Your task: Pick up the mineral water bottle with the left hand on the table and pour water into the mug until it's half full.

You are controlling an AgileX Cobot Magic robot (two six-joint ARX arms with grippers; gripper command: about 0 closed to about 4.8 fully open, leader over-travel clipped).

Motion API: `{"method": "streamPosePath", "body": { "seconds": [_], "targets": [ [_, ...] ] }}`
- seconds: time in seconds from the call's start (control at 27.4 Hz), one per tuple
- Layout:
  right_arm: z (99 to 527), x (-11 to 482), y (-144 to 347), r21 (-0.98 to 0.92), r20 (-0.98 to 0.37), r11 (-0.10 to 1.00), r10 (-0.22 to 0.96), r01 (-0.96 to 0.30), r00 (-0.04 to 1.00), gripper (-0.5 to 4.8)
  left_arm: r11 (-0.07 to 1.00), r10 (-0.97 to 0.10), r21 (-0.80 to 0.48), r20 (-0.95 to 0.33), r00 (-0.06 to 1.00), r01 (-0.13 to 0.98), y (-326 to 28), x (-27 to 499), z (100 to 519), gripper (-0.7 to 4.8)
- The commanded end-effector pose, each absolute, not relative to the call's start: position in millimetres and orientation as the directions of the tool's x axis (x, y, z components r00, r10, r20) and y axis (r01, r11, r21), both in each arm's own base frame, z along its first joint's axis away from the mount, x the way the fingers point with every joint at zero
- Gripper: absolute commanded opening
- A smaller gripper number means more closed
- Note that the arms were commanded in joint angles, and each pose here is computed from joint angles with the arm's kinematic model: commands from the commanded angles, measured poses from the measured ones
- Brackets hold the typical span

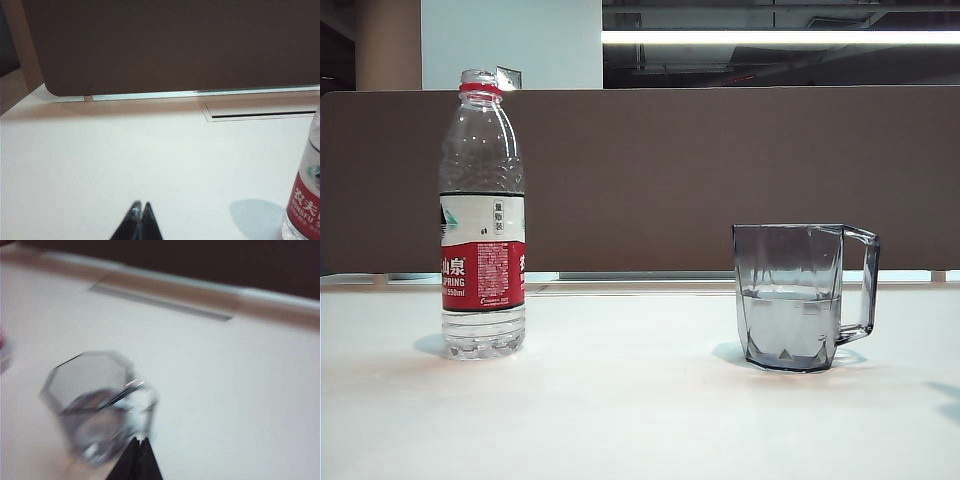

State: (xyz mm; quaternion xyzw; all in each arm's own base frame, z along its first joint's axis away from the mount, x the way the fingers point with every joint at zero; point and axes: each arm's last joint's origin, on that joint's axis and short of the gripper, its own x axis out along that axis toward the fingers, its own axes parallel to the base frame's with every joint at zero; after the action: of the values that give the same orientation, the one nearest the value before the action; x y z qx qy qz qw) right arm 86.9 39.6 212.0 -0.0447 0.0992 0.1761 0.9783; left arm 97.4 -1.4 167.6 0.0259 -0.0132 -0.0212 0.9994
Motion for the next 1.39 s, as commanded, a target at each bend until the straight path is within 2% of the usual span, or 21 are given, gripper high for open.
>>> {"method": "streamPosePath", "body": {
  "seconds": [0.04, 0.07, 0.15, 0.29, 0.48, 0.84, 1.02, 1.17, 1.39],
  "targets": [
    [220.7, 86.6, 31.4, -0.035, 0.069, 0.972, 0.233, -0.231, 0.97, -0.04, 0.998, -0.043, 0.05, 0.038, 0.998, 0.041, -1.3, 97.2, 169.8, -0.05],
    [219.0, 85.9, 26.8, -0.067, 0.141, 0.981, 0.19, -0.182, 0.972, -0.04, 0.998, -0.043, 0.05, 0.038, 0.998, 0.041, -1.3, 97.2, 169.8, -0.05],
    [215.8, 85.6, 20.3, -0.092, 0.181, 0.99, 0.123, -0.108, 0.976, -0.04, 0.998, -0.043, 0.05, 0.038, 0.998, 0.041, -1.3, 97.2, 169.8, -0.05],
    [204.4, 88.9, 8.9, -0.13, 0.166, 0.991, -0.009, 0.03, 0.986, -0.04, 0.998, -0.043, 0.05, 0.038, 0.998, 0.041, -1.3, 97.2, 169.8, -0.05],
    [186.4, 93.8, 1.1, -0.138, 0.122, 0.984, -0.096, 0.113, 0.988, -0.04, 0.998, -0.043, 0.05, 0.038, 0.998, 0.041, -1.3, 97.2, 169.8, -0.05],
    [181.4, 95.8, 1.2, -0.126, 0.183, 0.985, -0.097, 0.121, 0.978, -0.04, 0.998, -0.043, 0.05, 0.038, 0.998, 0.041, -1.3, 97.2, 169.8, -0.05],
    [178.4, 96.3, 1.8, -0.069, 0.153, 0.993, -0.085, 0.096, 0.985, -0.04, 0.998, -0.043, 0.05, 0.038, 0.998, 0.041, -1.3, 97.2, 169.8, -0.05],
    [177.5, 96.6, 4.2, -0.031, 0.145, 0.999, -0.006, 0.01, 0.989, -0.04, 0.998, -0.043, 0.05, 0.038, 0.998, 0.041, -1.3, 97.2, 169.8, -0.05],
    [173.0, 97.1, 3.6, -0.034, 0.097, 0.999, -0.019, 0.022, 0.995, -0.04, 0.998, -0.043, 0.05, 0.038, 0.998, 0.041, -1.3, 97.2, 169.8, -0.05]
  ]
}}
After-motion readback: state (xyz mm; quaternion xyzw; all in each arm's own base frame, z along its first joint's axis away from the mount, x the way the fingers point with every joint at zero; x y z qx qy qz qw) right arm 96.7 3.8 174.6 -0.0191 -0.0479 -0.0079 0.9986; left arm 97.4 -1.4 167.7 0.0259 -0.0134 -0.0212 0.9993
